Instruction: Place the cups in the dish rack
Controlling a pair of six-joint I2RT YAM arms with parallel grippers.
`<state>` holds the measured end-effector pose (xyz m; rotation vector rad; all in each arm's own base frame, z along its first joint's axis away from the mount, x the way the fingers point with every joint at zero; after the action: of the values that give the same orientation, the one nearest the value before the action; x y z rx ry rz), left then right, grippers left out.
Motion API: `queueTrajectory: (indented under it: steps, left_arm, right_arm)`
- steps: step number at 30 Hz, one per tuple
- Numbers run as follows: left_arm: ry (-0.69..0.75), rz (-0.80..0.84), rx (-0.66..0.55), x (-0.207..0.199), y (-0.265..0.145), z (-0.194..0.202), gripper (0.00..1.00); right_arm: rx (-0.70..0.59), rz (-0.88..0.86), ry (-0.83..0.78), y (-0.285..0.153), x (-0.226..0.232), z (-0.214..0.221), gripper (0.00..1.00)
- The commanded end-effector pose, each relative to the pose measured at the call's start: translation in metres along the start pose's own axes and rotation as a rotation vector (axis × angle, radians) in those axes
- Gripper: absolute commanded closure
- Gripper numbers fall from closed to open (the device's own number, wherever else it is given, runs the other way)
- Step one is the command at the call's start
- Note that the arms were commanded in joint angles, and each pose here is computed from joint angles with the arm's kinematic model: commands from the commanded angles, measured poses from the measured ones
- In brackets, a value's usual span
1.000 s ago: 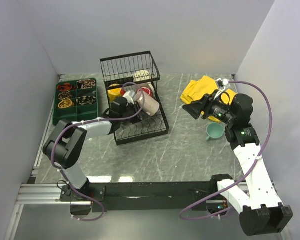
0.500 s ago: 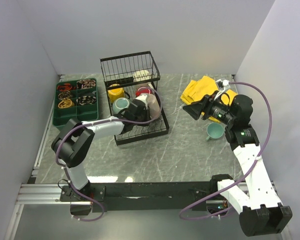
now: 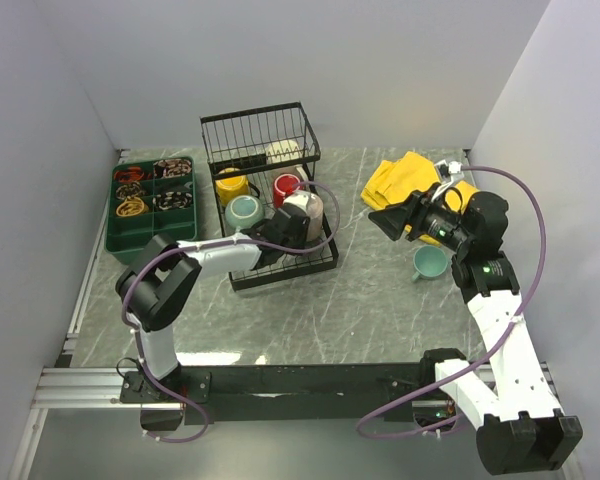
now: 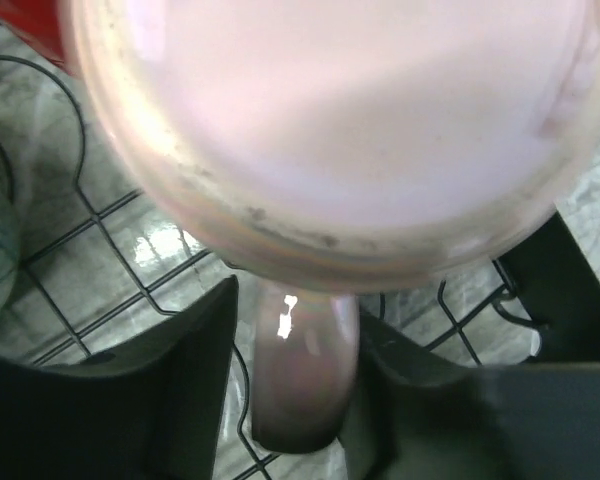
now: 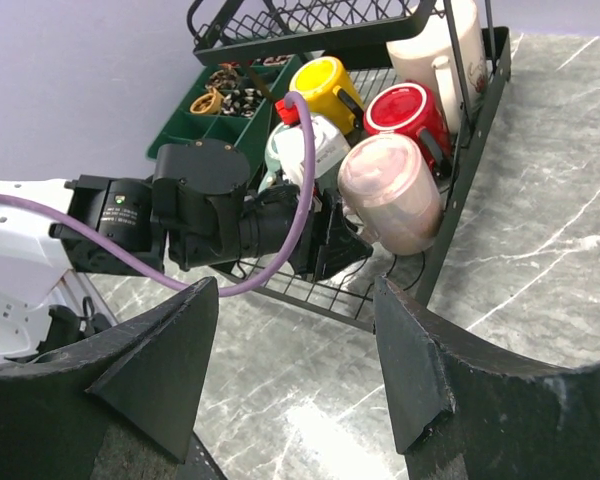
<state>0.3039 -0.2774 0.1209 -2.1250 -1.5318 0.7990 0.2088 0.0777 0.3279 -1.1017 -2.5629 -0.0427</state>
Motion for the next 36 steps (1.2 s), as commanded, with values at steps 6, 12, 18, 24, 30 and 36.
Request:
queueTrajectory:
  steps: [6,12,18,24,30,36]
  left_arm:
    - [-0.014,0.006,-0.095,-0.008,-0.013,-0.023,0.3]
    - [-0.066,0.095,-0.172,-0.016,-0.048,-0.048,0.17]
    - [-0.113,0.164,-0.251,-0.012,-0.097,-0.065,0.03]
    - [-0.176,0.19,-0.328,0.006,-0.149,-0.067,0.04]
    - [-0.294,0.276,-0.34,0.036,-0.196,-0.048,0.04]
    - [-0.4,0.354,-0.344,0.055,-0.227,-0.028,0.04]
  right_arm:
    - [-0.047,-0.012,-0.071,-0.006,0.002,-0.007,0.29]
    - [0.015,-0.004,-0.2,-0.015,-0.003,0.002,0.25]
    - [0.149,0.127,-0.178,-0.037,-0.04,0.026,0.18]
    - [0.346,0.276,-0.139,-0.06,-0.086,0.047,0.14]
    - [0.495,0.5,-0.14,-0.081,-0.136,0.068,0.13]
    - [0.616,0.702,-0.072,-0.086,-0.175,0.087,0.19]
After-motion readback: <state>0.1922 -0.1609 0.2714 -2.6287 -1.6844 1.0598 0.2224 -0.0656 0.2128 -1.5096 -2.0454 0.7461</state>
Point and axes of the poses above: each gripper's point midway between its finger pads, its own y axis out along the fingers, its own x axis along the line the jaws close on, z = x × y, the point moved 9 cm from there along -y, back along the fingers, and after that the axes turned 8 degrees about -y, right-handed, at the moved point
